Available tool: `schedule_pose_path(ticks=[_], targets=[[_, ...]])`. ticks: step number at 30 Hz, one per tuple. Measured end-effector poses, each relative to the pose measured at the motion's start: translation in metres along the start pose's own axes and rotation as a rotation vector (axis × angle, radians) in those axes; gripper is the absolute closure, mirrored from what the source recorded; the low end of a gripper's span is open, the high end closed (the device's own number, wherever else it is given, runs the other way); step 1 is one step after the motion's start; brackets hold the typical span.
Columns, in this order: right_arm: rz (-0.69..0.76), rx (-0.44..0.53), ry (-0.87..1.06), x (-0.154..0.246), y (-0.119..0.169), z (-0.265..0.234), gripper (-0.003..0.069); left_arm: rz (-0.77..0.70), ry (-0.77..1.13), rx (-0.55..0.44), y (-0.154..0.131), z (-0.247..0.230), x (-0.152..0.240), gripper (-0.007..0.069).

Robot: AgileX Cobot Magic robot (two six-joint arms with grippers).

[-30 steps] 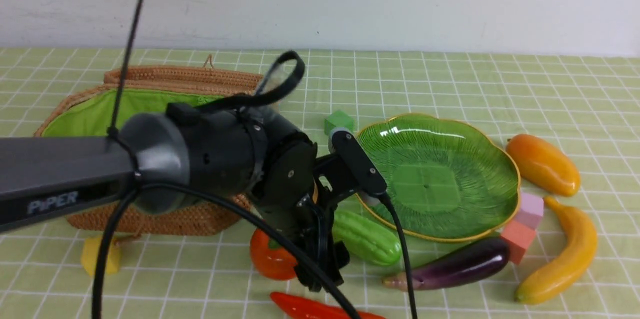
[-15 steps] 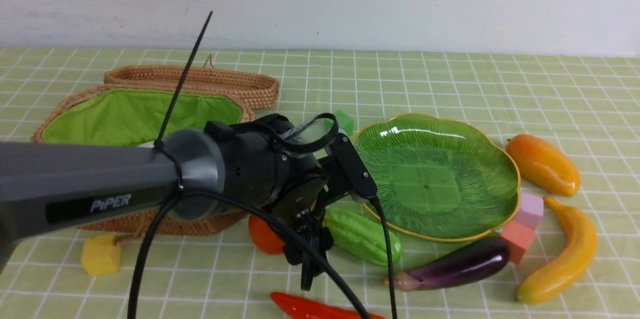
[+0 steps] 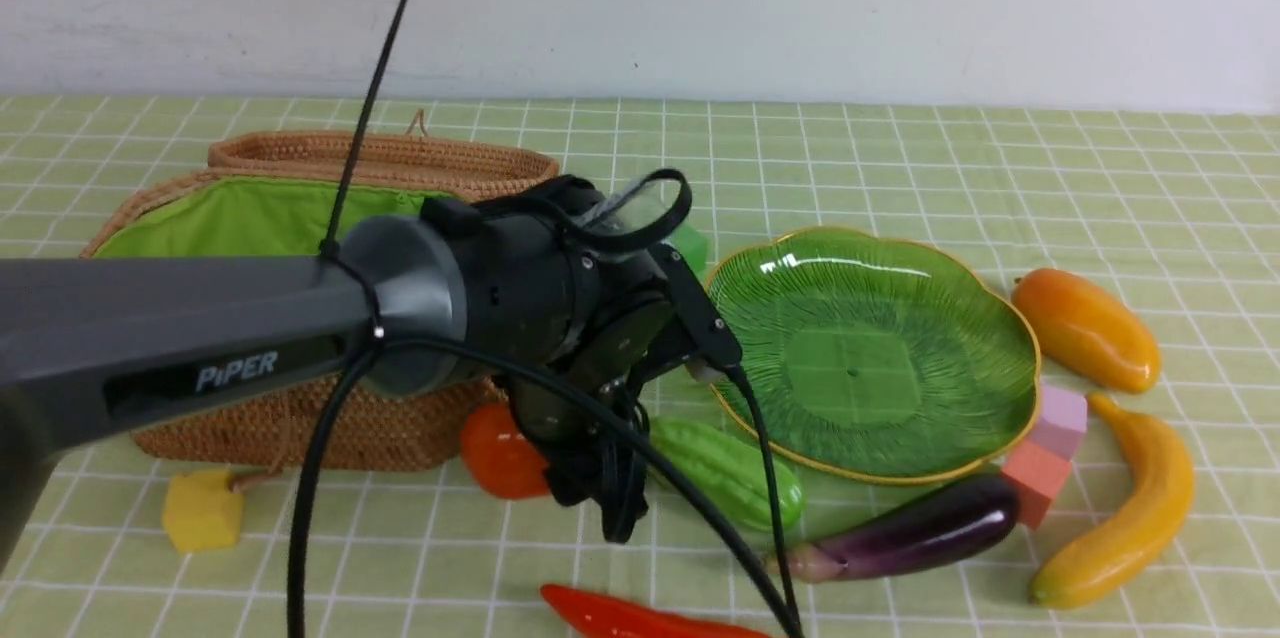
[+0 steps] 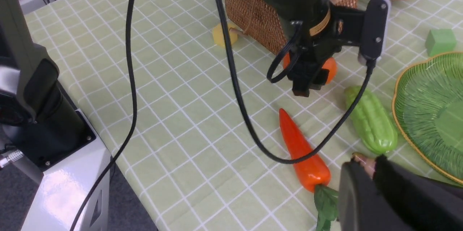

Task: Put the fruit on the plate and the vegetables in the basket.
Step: Grab a tomato with your left arm and place it on the plate on the right.

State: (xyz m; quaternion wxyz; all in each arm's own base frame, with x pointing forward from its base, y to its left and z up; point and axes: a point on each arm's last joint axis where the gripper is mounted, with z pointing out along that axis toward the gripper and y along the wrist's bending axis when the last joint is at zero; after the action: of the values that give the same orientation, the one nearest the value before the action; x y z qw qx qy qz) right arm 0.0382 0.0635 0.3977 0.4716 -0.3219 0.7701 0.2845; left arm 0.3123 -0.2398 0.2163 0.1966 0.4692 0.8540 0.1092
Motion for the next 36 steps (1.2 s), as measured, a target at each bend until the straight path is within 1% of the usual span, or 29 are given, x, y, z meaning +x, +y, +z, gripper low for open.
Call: schedule_pose_path(ticks=[3,7,8,10,11,13,15,17,18,19,20,21,22,23,24,25,26,32,34,36], targets=[[0.0,0.007,-0.013,-0.001,-0.001,0.0,0.058,-0.053,-0.019,0.01,0.008,-0.018,-0.013,0.0158],[-0.004,0.025,-0.011,-0.001,-0.002,0.0,0.0577,-0.061,-0.05,0.002,0.01,-0.037,-0.027,0.0158],[-0.005,0.048,-0.006,-0.001,-0.004,0.0,0.0574,-0.05,-0.11,-0.004,0.006,-0.052,-0.04,0.0158],[-0.007,0.091,0.004,0.0,-0.008,0.0,0.0574,-0.024,-0.239,-0.011,0.0,-0.066,-0.057,0.0158],[-0.003,0.091,0.004,0.0,-0.008,0.0,0.0574,-0.022,-0.272,-0.014,0.0,-0.068,-0.061,0.0158],[0.009,0.15,0.018,0.002,-0.014,-0.001,0.0574,0.021,-0.484,-0.025,-0.008,-0.073,-0.084,0.0158],[0.023,0.203,0.032,0.003,-0.018,-0.002,0.0574,0.04,-0.629,-0.032,-0.014,-0.067,-0.101,0.0158],[0.026,0.234,0.041,0.004,-0.021,-0.003,0.0574,0.053,-0.68,-0.038,-0.017,-0.059,-0.108,0.0158],[0.032,0.296,0.054,0.005,-0.026,-0.004,0.0574,0.094,-0.735,-0.052,-0.023,-0.04,-0.117,0.0158],[0.042,0.334,0.052,0.005,-0.03,-0.005,0.0574,0.12,-0.75,-0.059,-0.027,-0.031,-0.12,0.0158],[0.045,0.341,0.05,0.005,-0.03,-0.005,0.0574,0.134,-0.755,-0.063,-0.029,-0.026,-0.121,0.0158],[0.068,0.398,0.037,0.004,-0.035,-0.007,0.0574,0.188,-0.765,-0.077,-0.035,-0.009,-0.124,0.0158],[0.078,0.425,0.022,0.003,-0.037,-0.008,0.0574,0.227,-0.767,-0.087,-0.039,0.001,-0.126,0.0158],[0.084,0.438,0.015,0.003,-0.038,-0.009,0.0574,0.234,-0.766,-0.089,-0.04,0.003,-0.126,0.0158],[0.104,0.479,-0.015,0.001,-0.042,-0.01,0.0574,0.293,-0.754,-0.101,-0.045,0.019,-0.126,0.0158],[0.112,0.483,-0.02,0.001,-0.042,-0.01,0.0574,0.298,-0.751,-0.102,-0.046,0.021,-0.126,0.0158],[0.121,0.507,-0.048,-0.001,-0.044,-0.012,0.0574,0.327,-0.739,-0.106,-0.049,0.03,-0.126,0.0158],[0.138,0.513,-0.07,-0.003,-0.045,-0.012,0.0573,0.334,-0.744,-0.107,-0.05,0.033,-0.127,0.0146],[0.139,0.513,-0.068,-0.003,-0.045,-0.012,0.0571,0.335,-0.746,-0.107,-0.05,0.032,-0.127,0.0101],[0.14,0.513,-0.066,-0.003,-0.045,-0.012,0.0571,0.334,-0.743,-0.108,-0.05,0.032,-0.127,0.0027]])
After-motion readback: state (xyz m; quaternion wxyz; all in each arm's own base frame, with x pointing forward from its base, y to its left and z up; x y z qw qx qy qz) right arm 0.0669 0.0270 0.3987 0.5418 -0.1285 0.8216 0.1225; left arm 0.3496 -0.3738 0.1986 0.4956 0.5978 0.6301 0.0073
